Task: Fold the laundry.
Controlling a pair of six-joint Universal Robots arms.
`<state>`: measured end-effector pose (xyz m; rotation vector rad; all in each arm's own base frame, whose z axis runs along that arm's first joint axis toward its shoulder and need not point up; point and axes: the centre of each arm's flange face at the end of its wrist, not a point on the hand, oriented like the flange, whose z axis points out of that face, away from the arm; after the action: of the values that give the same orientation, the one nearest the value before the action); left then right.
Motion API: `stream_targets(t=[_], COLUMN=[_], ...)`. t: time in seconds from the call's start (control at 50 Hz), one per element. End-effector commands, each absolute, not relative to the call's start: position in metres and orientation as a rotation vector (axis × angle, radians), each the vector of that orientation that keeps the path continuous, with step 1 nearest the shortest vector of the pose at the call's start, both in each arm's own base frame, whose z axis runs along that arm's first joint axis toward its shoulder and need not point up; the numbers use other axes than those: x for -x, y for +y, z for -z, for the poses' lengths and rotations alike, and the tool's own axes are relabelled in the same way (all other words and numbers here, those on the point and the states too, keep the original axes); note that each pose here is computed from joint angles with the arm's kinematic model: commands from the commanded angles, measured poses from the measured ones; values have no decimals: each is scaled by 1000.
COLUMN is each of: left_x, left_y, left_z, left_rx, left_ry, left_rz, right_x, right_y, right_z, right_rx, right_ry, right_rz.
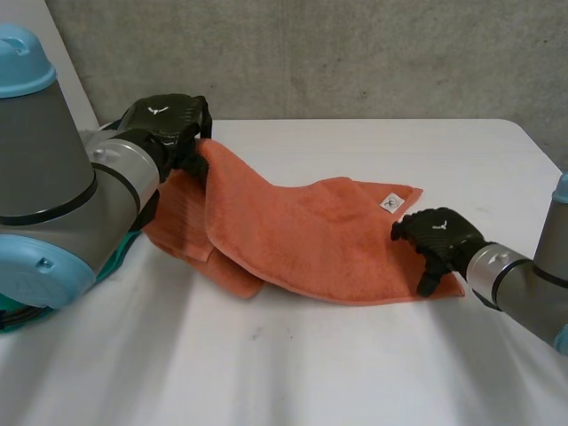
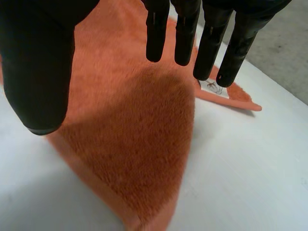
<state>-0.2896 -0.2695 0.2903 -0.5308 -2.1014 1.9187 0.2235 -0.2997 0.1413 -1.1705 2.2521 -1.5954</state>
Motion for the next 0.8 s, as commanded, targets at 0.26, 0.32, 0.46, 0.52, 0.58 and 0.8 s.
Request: stream_targets(t=[0.26,0.32,0.46,0.52,0.58,0.8], left_x=[288,288,287,287,287,283], left_y=[-272,-272,-271,-271,-271,-275], left_z=[-285,-287,-288,-288,-287,-286], left_rx=[532,531,532,532,533,523], left_ry=[-2123,-2115,-2112,-2114,-2117,-2130], left_rz=[-1910,-1915,-1919,-1918,-1915,-1917], right_x=[-224,-225,-231,-232,-234,-238], right_y=[-326,-333,-347,-354,-361,-377], right_z=[-111,-112,-116,-112,-109,-123], right_rx=[1466,1461,1423,1417,1422,1404], right_ry=[2209,2200,2180,2179,2173,2129], right_rz=[1668,1692,1735,1740,1751,1843])
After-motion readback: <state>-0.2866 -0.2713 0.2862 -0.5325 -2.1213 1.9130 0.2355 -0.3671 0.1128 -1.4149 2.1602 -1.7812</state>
